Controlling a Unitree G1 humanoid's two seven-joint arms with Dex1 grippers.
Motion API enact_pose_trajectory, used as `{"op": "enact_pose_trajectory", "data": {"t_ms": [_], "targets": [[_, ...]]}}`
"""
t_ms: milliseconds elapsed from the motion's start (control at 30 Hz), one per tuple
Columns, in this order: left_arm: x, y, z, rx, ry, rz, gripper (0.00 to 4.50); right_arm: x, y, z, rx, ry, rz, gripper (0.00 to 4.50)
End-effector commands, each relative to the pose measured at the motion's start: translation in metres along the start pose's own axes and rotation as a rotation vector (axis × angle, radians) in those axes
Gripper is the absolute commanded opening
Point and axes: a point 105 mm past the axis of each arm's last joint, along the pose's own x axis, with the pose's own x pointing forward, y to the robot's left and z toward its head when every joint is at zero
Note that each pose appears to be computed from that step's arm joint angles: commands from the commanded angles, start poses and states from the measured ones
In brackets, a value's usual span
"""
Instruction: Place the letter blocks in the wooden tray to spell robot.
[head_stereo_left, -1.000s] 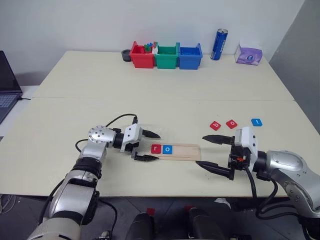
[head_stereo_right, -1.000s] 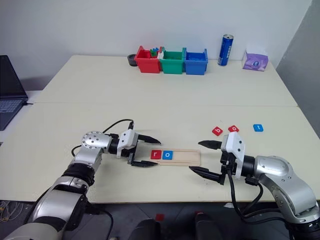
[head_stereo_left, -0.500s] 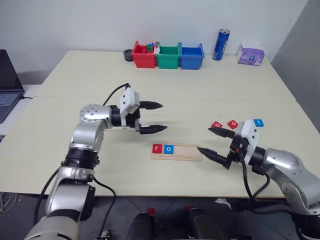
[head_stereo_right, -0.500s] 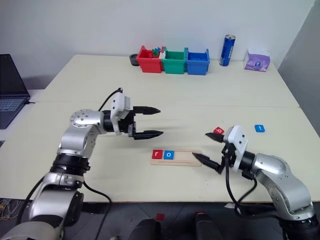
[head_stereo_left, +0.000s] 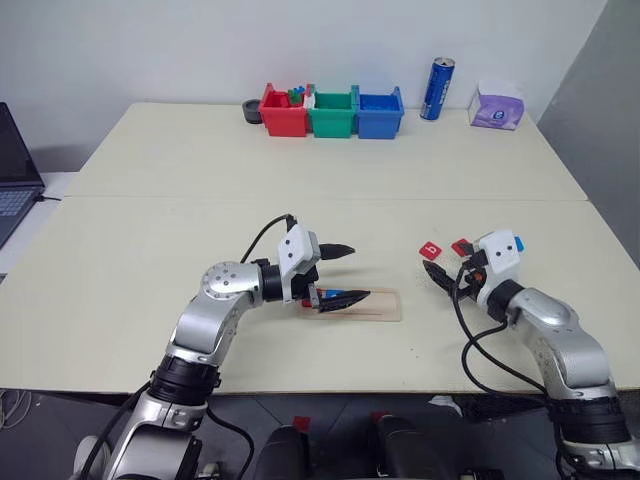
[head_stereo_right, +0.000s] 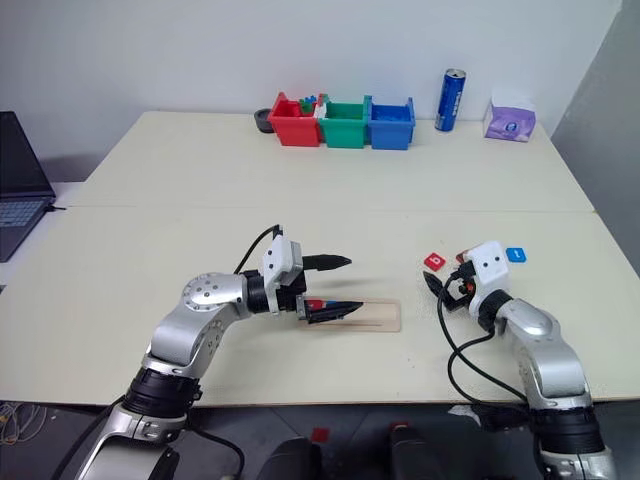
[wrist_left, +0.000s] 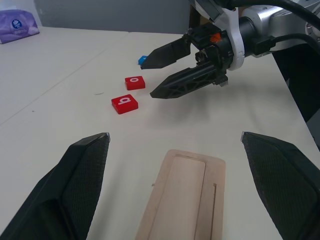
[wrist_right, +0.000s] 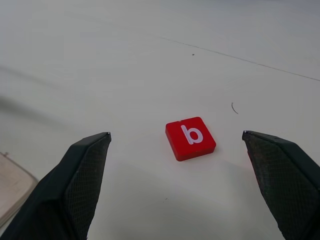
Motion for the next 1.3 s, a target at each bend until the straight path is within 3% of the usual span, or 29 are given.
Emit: {"op": "enact_pose_trajectory", "data": {"t_ms": [33, 333, 1133, 1267, 1300], "targets": [[0.003, 0.005, 0.009, 0.04, -0.035, 0.04, 4.46, 0.009, -0.005, 0.012, -0.022, -0.053, 0.013, 4.5], [0.005, 0.007, 0.008, 0.036, -0.049, 0.08, 4.46, 0.028, -0.005, 0.009, 0.0, -0.05, 0.078, 4.5], [0.005, 0.006, 0.014, 0.051, -0.035, 0.045, 4.46, 0.04, -0.015, -0.013, 0.068, 0.019, 0.07, 4.5], [0.006, 0.007, 0.015, 0.055, -0.035, 0.04, 4.5, 0.041, -0.015, -0.011, 0.079, 0.009, 0.072, 3.58], [0.006, 0.007, 0.015, 0.055, -0.035, 0.04, 4.5, 0.041, -0.015, -0.011, 0.08, 0.009, 0.071, 3.1]]}}
